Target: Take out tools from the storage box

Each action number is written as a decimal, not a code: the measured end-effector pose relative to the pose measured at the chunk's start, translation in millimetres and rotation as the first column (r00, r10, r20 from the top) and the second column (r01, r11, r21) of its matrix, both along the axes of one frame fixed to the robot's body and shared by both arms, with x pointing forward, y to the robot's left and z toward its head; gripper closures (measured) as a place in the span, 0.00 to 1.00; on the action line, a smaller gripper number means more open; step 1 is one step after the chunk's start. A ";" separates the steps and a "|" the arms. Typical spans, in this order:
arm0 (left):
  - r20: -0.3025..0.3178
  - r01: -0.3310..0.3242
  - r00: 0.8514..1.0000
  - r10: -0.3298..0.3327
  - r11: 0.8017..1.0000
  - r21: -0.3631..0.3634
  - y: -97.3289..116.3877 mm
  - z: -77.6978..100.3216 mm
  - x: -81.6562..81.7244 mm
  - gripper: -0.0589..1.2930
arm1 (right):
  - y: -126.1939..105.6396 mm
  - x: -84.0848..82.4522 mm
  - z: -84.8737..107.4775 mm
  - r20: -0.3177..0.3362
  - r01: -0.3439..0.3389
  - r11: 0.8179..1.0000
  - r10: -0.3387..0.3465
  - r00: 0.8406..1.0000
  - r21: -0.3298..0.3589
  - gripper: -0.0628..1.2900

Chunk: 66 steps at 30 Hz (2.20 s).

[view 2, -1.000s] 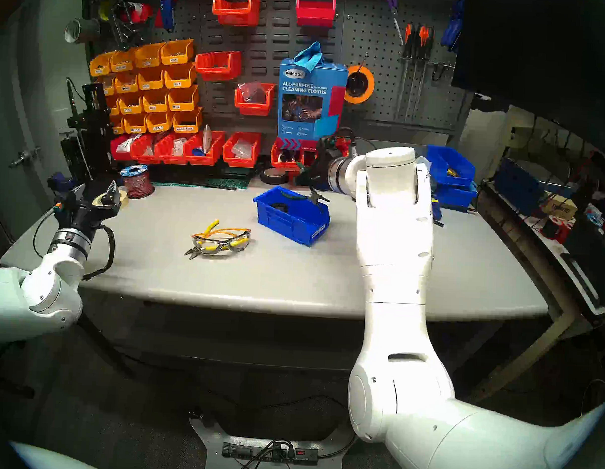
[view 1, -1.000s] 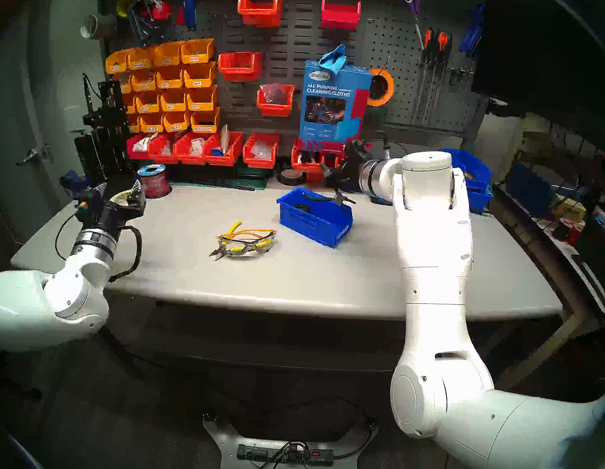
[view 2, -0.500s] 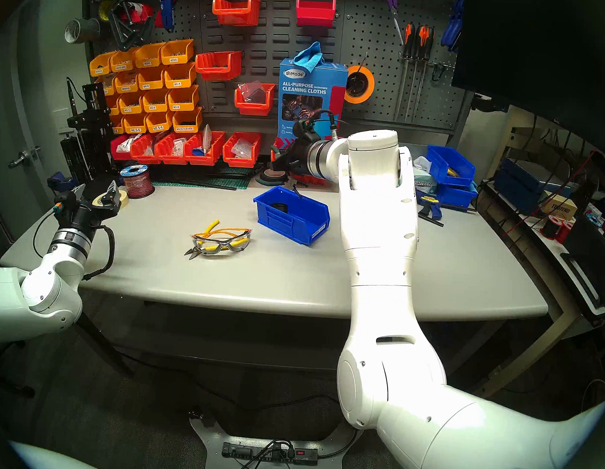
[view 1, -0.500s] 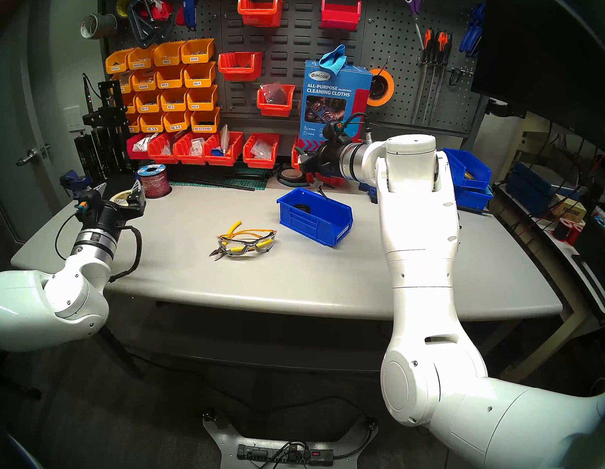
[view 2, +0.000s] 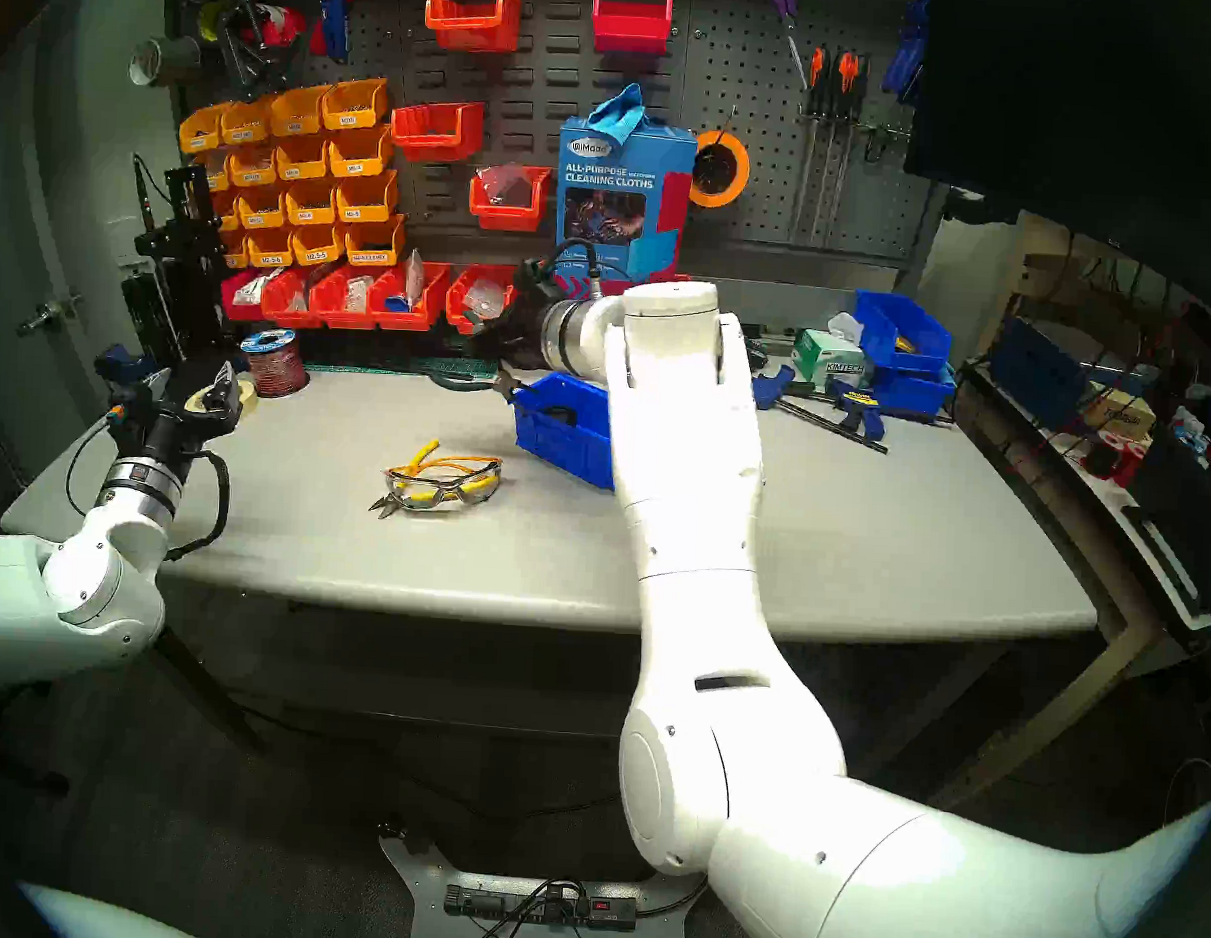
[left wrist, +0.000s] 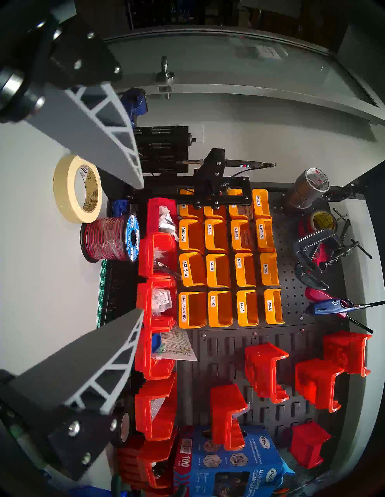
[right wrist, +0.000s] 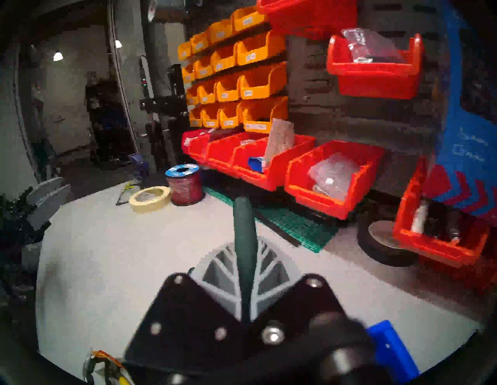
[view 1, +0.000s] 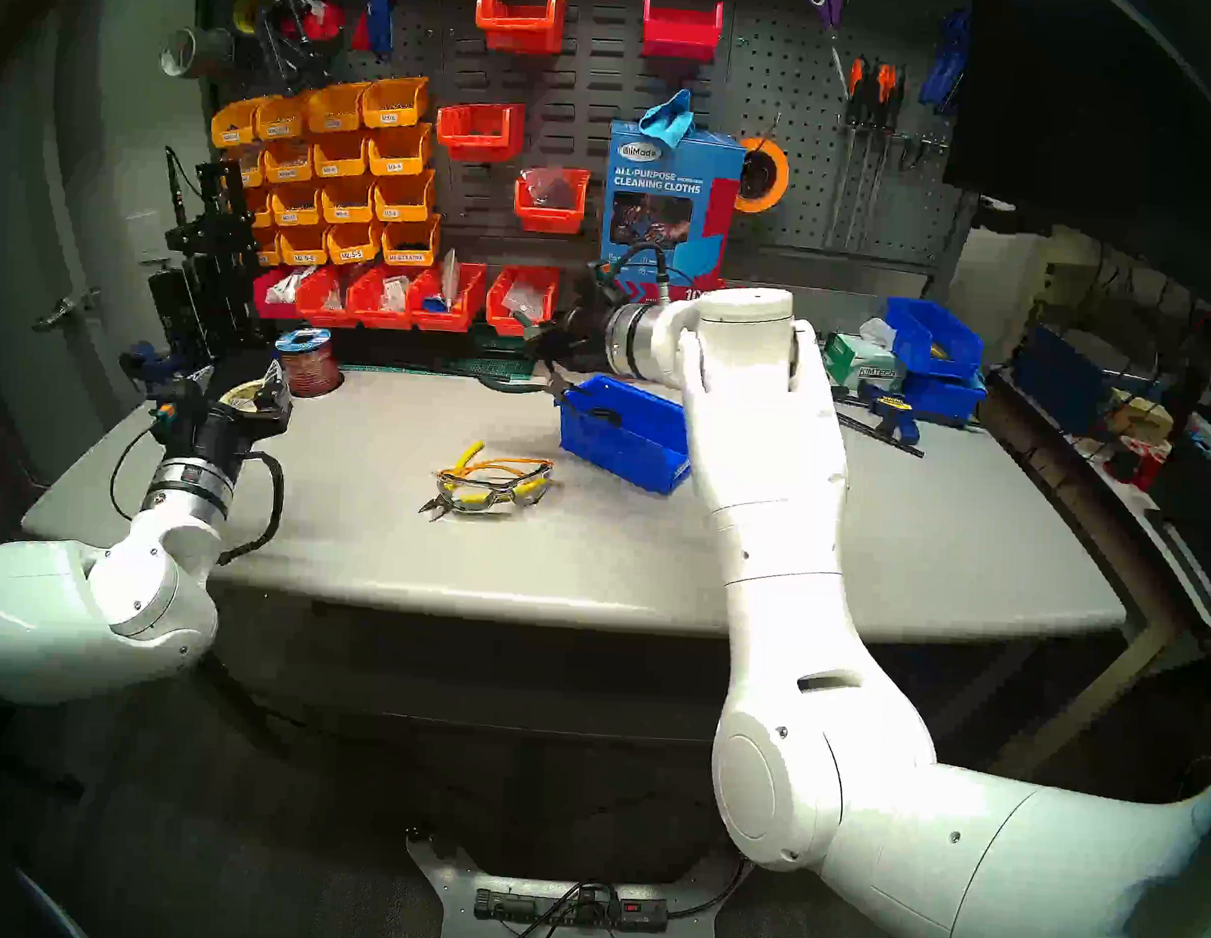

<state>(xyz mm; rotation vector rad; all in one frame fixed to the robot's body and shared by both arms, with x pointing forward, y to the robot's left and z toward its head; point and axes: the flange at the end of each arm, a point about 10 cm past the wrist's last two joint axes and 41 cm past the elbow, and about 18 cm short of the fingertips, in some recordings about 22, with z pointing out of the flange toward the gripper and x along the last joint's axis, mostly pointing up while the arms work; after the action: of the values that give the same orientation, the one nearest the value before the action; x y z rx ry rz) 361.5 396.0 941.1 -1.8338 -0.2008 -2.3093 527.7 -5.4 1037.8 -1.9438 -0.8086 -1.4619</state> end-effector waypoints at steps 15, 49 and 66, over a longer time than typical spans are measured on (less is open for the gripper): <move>-0.010 -0.001 1.000 0.001 1.000 0.000 0.4 -2.9 -1.6 0.06 | 35.1 -8.8 -35.1 -0.048 -0.027 0.999 0.028 0.998 0.027 0.98; -0.021 -0.002 1.000 0.002 1.000 -0.002 1.2 -5.1 -3.7 0.06 | 29.9 -2.9 -80.3 -0.073 0.033 0.998 -0.036 0.997 -0.049 0.86; -0.023 -0.001 1.000 0.001 1.000 -0.002 1.5 -4.8 -4.1 0.06 | 21.1 2.7 -81.1 -0.065 0.051 0.998 -0.054 0.996 -0.047 0.08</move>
<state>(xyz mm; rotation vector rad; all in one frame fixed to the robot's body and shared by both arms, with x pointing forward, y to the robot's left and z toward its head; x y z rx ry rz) 357.4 397.5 936.3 -1.8597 -0.2013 -2.2871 530.4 15.7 956.7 -2.0497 -0.7732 -1.4129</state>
